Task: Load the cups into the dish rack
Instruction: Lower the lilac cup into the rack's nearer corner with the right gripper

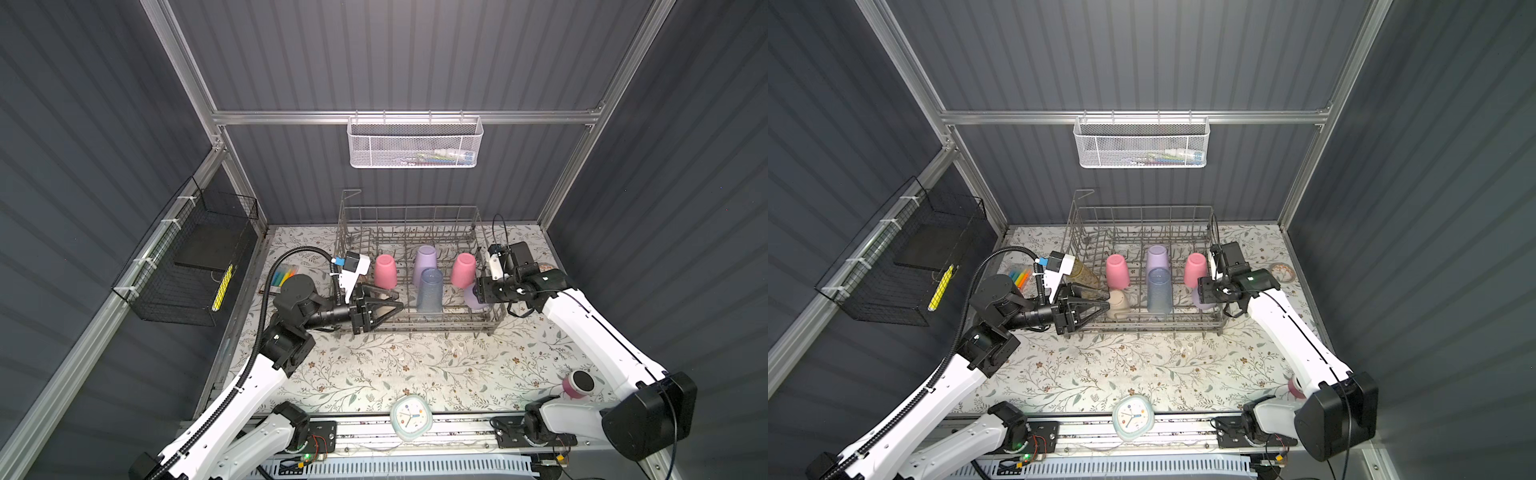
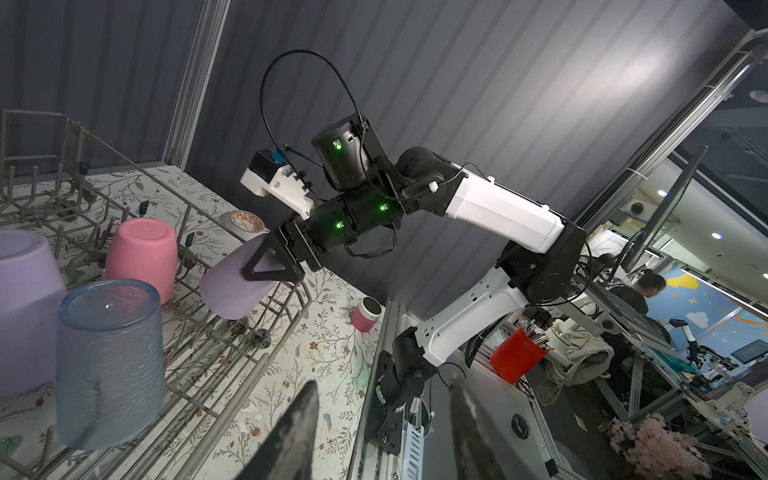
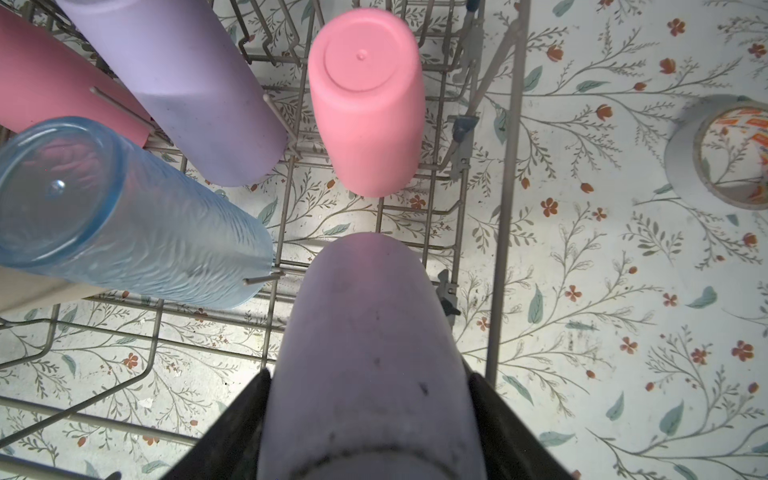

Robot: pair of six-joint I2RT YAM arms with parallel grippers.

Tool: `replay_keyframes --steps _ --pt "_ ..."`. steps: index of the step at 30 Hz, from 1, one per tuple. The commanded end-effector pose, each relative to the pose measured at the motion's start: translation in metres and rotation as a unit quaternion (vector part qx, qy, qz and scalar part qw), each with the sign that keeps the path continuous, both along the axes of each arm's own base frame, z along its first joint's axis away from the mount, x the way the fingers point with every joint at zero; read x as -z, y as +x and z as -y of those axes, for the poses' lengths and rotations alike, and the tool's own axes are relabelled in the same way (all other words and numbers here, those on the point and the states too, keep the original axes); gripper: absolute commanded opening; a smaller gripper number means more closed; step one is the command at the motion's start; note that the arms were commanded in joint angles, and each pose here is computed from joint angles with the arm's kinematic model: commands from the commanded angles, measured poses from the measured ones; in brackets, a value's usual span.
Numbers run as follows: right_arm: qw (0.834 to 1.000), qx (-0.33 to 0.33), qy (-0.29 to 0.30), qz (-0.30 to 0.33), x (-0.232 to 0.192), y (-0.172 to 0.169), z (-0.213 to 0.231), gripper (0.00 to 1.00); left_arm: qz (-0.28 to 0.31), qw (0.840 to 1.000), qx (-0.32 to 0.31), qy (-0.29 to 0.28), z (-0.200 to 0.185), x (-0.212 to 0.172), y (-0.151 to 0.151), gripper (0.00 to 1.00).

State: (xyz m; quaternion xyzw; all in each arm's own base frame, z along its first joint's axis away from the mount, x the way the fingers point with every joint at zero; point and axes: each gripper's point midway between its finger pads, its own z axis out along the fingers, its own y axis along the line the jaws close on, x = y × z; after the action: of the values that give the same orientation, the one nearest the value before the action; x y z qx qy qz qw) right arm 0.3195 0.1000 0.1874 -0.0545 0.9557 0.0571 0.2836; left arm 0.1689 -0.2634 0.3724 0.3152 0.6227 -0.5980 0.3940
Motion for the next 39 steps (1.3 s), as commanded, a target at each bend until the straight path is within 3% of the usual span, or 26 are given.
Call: replay_keyframes --steps 1,39 --pt "1.0 -0.007 0.005 -0.002 0.004 0.004 -0.004 0.28 0.012 1.0 0.005 0.0 0.0 0.002 -0.002 0.51" --pt "0.994 -0.008 -0.028 -0.105 0.079 0.005 -0.01 0.37 -0.001 1.0 0.006 0.012 0.003 0.019 0.004 0.51"
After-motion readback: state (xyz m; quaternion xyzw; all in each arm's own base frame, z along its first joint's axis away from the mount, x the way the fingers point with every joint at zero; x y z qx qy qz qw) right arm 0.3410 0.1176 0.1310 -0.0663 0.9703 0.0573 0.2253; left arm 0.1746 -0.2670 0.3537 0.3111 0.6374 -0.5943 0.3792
